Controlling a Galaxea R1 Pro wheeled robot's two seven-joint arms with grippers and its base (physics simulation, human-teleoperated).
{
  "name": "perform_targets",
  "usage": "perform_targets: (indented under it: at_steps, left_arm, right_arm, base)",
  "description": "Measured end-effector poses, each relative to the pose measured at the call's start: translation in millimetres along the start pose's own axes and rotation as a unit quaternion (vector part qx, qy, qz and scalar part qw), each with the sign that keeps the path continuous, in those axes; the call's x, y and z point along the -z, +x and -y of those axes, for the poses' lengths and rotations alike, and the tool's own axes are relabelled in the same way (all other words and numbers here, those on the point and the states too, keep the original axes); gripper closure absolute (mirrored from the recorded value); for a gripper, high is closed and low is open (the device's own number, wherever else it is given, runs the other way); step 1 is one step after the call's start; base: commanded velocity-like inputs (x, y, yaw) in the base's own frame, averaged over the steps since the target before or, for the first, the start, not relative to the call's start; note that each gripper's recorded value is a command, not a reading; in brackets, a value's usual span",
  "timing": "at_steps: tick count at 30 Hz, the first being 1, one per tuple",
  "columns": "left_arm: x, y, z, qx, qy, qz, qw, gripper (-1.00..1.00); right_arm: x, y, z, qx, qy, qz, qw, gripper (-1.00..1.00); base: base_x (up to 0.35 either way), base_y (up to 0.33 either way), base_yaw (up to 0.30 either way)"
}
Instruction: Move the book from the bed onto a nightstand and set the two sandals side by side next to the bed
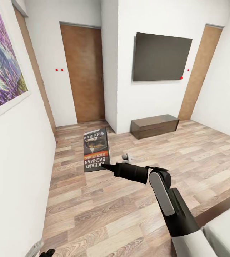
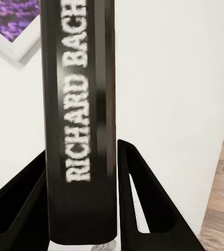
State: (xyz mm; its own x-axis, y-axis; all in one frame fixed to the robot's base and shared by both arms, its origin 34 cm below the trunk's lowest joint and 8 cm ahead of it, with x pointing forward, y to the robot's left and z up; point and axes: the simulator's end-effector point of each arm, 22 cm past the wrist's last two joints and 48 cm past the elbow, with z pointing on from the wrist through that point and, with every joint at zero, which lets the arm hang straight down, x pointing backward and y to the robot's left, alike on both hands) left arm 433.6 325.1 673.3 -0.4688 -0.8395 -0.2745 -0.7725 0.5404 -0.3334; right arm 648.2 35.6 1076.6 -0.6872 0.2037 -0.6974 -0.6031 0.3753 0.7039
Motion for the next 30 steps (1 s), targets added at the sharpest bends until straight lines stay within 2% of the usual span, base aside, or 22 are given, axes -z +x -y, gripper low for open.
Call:
perform_targets:
  at_steps: [13, 30]
  left_arm:
    - [0.1, 0.4, -0.1, 0.0, 0.0, 0.0, 1.0, -1.0]
    - [0.3, 1.1, 0.1, -0.001, 0.0, 0.0, 1.0, -1.0]
  right_arm:
    - [0.3, -0.4, -1.1, -0.001, -0.002, 0.001, 1.0, 1.0]
    - [1.5, -2.7, -1.0, 0.0, -0.003, 0.005, 1.0, 1.0]
  base:
    - [0.033, 0.0, 0.265]
    - [0.287, 0.0, 0.026]
